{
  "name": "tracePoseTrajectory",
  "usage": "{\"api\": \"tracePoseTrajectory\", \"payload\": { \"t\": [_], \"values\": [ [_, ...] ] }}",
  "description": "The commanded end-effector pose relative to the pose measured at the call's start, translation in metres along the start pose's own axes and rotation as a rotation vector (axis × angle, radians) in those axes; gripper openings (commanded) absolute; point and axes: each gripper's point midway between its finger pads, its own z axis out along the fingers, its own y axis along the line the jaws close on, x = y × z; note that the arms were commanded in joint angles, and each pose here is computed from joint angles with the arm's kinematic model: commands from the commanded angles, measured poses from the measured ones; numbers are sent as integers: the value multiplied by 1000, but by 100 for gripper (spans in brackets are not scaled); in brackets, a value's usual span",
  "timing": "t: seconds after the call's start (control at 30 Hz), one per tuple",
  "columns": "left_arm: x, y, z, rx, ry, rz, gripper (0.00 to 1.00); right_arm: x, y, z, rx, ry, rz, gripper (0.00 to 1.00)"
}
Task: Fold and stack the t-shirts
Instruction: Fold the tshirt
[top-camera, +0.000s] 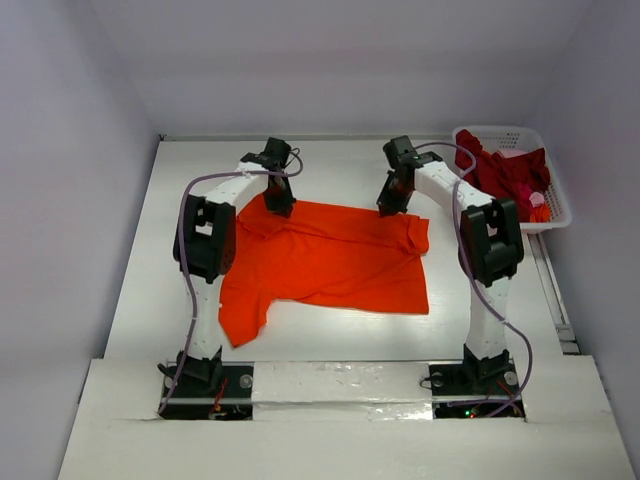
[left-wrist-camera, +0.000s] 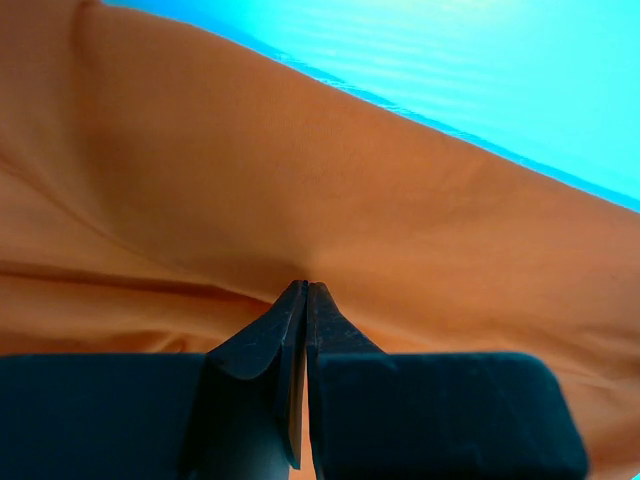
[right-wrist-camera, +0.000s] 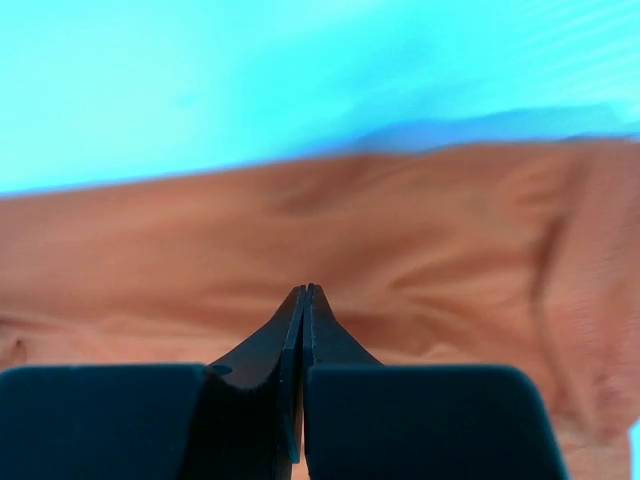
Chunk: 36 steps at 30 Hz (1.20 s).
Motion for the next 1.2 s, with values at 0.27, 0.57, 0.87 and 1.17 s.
{"api": "tracePoseTrajectory", "payload": {
  "t": [0.27,0.57,0.87,1.17],
  "values": [
    [-8,-36,-28,155,18,52,0,-22,-1,-12,-3,-37,33,0],
    [10,-61,-40,167,21,130,0,-28,0,-26,-15,-72,16,0],
    [-8,-26,-49,-49,-94,101,0,-10,-24,-11,66,-37,39,0],
    [-40,62,-62,-213,-195,-74,0,-14,-25,-24,62,-66,37,0]
  ]
}}
